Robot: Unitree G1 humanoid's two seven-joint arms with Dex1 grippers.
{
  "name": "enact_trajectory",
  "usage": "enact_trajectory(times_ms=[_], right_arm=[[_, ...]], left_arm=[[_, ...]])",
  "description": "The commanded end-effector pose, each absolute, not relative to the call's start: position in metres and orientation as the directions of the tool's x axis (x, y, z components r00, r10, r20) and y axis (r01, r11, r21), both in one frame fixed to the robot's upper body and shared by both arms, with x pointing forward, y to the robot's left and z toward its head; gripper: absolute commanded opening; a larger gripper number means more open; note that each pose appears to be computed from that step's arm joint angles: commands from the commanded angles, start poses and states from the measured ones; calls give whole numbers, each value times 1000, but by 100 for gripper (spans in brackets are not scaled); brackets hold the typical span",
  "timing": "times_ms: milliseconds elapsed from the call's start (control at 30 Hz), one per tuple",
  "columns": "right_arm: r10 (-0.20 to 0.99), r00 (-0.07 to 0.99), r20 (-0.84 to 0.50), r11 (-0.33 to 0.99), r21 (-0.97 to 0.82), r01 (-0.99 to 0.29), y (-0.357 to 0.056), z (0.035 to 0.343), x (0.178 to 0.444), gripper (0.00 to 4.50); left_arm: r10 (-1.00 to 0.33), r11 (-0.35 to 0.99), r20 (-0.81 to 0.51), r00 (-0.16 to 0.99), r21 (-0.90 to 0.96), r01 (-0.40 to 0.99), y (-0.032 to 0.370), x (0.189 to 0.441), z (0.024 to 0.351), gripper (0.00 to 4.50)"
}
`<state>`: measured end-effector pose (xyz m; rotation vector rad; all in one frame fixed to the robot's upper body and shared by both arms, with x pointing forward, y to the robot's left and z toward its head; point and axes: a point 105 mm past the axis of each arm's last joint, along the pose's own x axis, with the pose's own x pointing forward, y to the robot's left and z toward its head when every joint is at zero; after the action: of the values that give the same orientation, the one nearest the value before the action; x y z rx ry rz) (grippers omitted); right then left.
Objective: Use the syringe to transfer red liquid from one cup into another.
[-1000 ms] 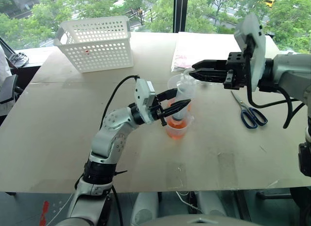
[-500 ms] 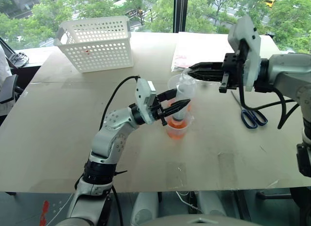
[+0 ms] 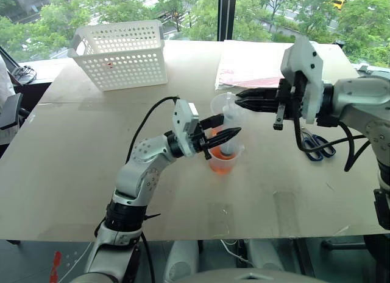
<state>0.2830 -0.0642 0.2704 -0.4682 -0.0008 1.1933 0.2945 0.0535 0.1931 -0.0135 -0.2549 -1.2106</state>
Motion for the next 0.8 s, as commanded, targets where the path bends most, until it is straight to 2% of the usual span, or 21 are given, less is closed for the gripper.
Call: enact_trajectory(times_ms=[33,233,333,433,600,633,733,800], right_arm=[[930,223,-291,133,-299,-945,-47,252,260,2],[938,236,-256,156,-296,-942,-53,254,263,2],[941,207,-269,128,-284,-950,-51,248,258,2],[939,233,-252,151,-306,-940,-51,248,261,2],[965,210,-160,150,-324,-934,-60,264,259,2],[966,216,-139,161,-330,-930,-63,268,260,80],[975,204,-87,163,-340,-926,-71,277,255,199],[977,206,-48,177,-343,-922,-76,284,253,303]], left_arm=[[-921,315,308,237,234,920,43,279,231,149],[-921,319,305,242,236,918,46,278,232,149],[-921,321,305,244,237,917,47,278,232,149],[-920,323,305,245,238,916,47,278,233,149],[-913,341,309,265,223,913,54,279,235,149],[-911,346,311,271,217,913,55,279,236,149],[-905,353,322,279,200,914,59,278,240,149],[-897,360,336,285,184,915,61,279,247,149]])
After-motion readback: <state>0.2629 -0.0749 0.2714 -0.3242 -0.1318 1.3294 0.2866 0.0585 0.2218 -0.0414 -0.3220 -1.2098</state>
